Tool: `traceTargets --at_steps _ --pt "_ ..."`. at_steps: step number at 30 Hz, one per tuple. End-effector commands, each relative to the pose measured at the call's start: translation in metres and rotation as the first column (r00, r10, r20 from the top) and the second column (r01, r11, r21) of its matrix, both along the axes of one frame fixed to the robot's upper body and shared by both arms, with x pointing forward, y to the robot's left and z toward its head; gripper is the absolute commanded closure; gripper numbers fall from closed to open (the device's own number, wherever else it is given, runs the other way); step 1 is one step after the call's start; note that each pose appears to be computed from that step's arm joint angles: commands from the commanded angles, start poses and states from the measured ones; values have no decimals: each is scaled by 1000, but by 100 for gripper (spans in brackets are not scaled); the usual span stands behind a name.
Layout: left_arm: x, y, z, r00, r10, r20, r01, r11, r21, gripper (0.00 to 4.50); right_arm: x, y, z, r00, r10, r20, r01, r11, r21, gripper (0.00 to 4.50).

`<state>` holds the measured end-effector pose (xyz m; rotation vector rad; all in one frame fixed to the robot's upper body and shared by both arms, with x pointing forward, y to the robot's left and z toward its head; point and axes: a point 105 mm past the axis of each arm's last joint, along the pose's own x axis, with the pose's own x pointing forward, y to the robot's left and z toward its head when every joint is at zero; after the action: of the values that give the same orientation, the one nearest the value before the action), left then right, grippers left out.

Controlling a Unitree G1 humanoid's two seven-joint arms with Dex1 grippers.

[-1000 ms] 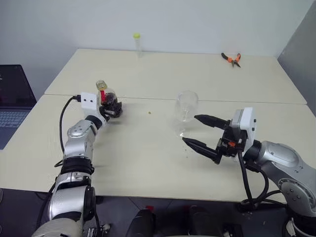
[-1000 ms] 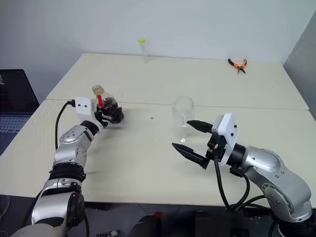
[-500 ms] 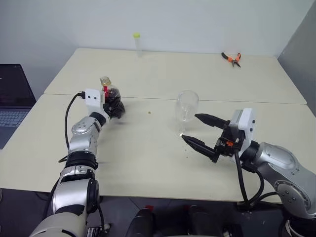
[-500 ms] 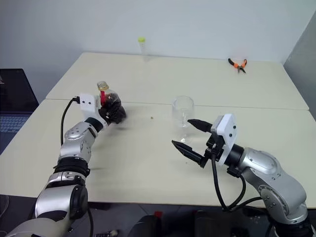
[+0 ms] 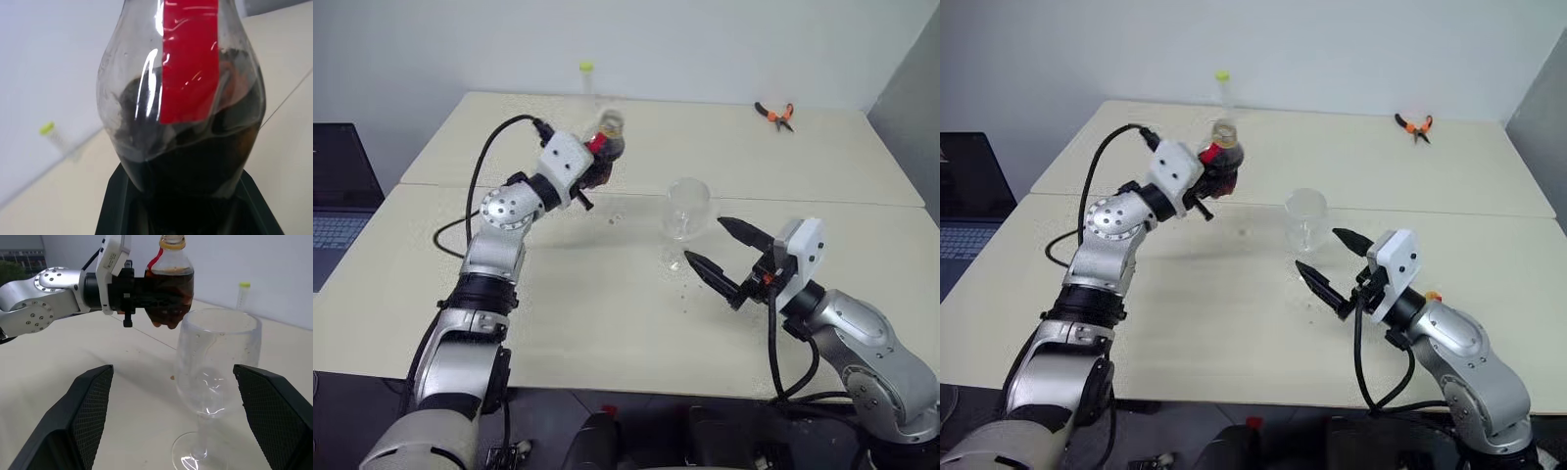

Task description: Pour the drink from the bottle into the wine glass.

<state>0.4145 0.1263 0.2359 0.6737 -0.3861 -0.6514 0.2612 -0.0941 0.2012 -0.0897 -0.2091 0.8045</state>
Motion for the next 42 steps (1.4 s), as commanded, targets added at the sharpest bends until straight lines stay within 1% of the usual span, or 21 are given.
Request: traceTargets --at_steps 1,2,5,9,16,24,30,42 --pt "-5 -19 25 986 -78 150 60 991 124 371 -2 3 16 998 6 70 -8 1000 17 29" --pt "-6 -23 26 981 -94 172 68 986 155 372 -1 4 18 997 -2 80 0 1000 18 29" --pt "-6 -29 27 969 -126 211 83 976 199 374 3 5 22 995 -23 101 21 1000 21 29" --pt "-8 -34 28 949 -164 271 87 957 277 374 6 7 22 993 -40 113 38 999 22 29" --pt "-10 -41 32 897 -212 389 49 920 388 374 8 10 22 992 -50 119 46 998 36 29" --pt "-12 -47 40 830 -243 501 -10 893 450 376 9 12 19 992 -46 116 41 998 43 29" --pt "-12 -48 46 786 -247 567 -62 881 469 376 9 13 17 992 -46 114 41 998 44 29" --pt "-10 -51 42 744 -281 607 -109 844 524 376 7 12 18 993 -45 113 41 998 37 29"
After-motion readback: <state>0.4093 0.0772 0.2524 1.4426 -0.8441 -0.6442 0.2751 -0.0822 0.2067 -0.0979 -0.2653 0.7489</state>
